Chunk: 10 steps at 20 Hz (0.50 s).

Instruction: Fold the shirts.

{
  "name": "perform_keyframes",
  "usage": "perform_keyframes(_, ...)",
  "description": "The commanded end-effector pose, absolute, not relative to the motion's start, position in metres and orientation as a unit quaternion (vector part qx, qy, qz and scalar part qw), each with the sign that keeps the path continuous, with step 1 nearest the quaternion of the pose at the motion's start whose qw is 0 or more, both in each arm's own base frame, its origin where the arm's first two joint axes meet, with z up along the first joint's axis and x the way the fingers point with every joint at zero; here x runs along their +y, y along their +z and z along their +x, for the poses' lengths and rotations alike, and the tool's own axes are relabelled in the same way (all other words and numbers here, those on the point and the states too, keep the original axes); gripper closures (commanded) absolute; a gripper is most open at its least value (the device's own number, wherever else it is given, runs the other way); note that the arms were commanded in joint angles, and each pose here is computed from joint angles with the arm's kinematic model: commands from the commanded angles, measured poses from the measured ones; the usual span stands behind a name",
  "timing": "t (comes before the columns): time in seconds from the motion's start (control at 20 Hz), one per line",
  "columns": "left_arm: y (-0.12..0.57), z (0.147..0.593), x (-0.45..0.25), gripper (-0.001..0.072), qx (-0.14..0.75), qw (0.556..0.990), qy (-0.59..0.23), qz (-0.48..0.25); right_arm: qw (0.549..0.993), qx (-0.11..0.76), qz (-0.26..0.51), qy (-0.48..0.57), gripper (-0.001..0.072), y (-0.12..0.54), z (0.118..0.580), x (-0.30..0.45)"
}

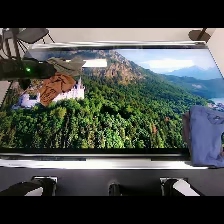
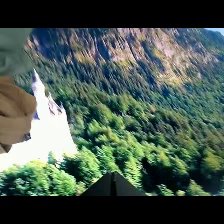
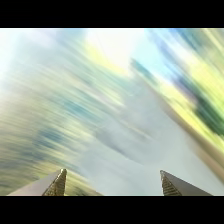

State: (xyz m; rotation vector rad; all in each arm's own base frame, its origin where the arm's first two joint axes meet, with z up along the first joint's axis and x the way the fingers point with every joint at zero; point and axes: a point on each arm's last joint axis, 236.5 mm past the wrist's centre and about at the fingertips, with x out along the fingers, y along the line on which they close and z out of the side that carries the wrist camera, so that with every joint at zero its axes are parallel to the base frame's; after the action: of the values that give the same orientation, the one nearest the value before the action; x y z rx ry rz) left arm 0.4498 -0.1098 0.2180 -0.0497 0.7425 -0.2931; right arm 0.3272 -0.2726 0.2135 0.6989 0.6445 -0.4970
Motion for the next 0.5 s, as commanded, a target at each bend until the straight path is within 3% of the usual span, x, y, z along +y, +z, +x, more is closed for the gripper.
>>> perform_keyframes(0.0, 0.192, 0.466, -0.065, 0.0678, 0.389, 0.919, -0.028, 0.055, 0.930, 0.267, 0.230, -0.102, 0.0020, 0.280, 0.403, -0.178)
perform_keyframes(0.1, 0.141, 0.450, -0.040, 0.0673, 0.482, 0.871, 0.031, 0.091, 0.897, 0.403, 0.161, -0.087, 0.0021, 0.215, 0.413, -0.110)
perform_keyframes(0.15, 0.110, 0.430, -0.041, 0.0577, 0.542, 0.835, 0.030, 0.089, 0.871, 0.467, 0.128, -0.088, 0.0026, 0.180, 0.410, -0.081)
perform_keyframes(0.25, 0.051, 0.376, -0.057, 0.0022, 0.646, 0.761, 0.001, 0.065, 0.815, 0.571, 0.091, -0.032, 0.0036, 0.116, 0.396, -0.017)
perform_keyframes(0.35, 0.010, 0.335, -0.081, -0.0005, 0.680, 0.732, -0.043, 0.022, 0.751, 0.652, 0.098, 0.024, 0.0035, 0.063, 0.369, 0.033)
perform_keyframes(0.45, -0.005, 0.321, -0.094, -0.0001, 0.657, 0.751, -0.057, -0.023, 0.720, 0.687, 0.092, 0.033, 0.0035, 0.032, 0.353, 0.045)
